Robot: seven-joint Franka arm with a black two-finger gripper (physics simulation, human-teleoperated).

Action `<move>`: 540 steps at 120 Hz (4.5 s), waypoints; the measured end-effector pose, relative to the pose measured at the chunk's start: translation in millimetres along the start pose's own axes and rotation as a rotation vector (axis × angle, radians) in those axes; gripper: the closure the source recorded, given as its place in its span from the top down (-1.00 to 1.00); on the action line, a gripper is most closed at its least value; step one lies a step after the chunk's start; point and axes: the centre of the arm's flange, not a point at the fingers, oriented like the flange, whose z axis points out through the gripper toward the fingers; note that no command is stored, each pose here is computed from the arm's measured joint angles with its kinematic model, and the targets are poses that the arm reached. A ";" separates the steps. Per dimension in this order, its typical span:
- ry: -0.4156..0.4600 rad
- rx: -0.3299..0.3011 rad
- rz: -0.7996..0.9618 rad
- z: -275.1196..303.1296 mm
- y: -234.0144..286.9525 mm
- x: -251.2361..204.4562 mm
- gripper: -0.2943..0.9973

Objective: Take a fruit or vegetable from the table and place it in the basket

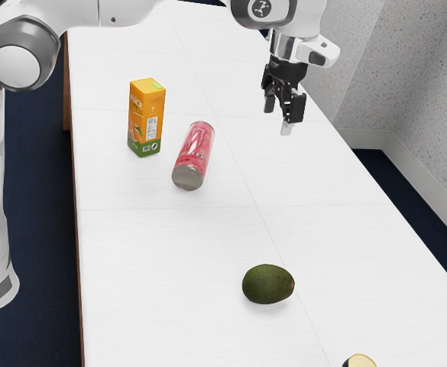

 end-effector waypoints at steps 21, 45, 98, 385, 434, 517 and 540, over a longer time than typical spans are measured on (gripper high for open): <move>-0.003 -0.002 -0.001 1.7 0.5 1.1 0.54; 0.040 -0.013 0.134 -18.7 73.2 -11.4 0.54; 0.037 -0.004 0.274 -14.4 147.9 -32.8 0.54; 0.050 -0.029 0.419 97.6 227.2 -73.8 0.54; 0.016 -0.031 0.409 131.8 222.9 -68.2 0.54; -0.019 -0.041 0.415 174.8 229.6 -74.3 0.54; -0.033 -0.039 0.410 186.5 227.0 -75.9 0.54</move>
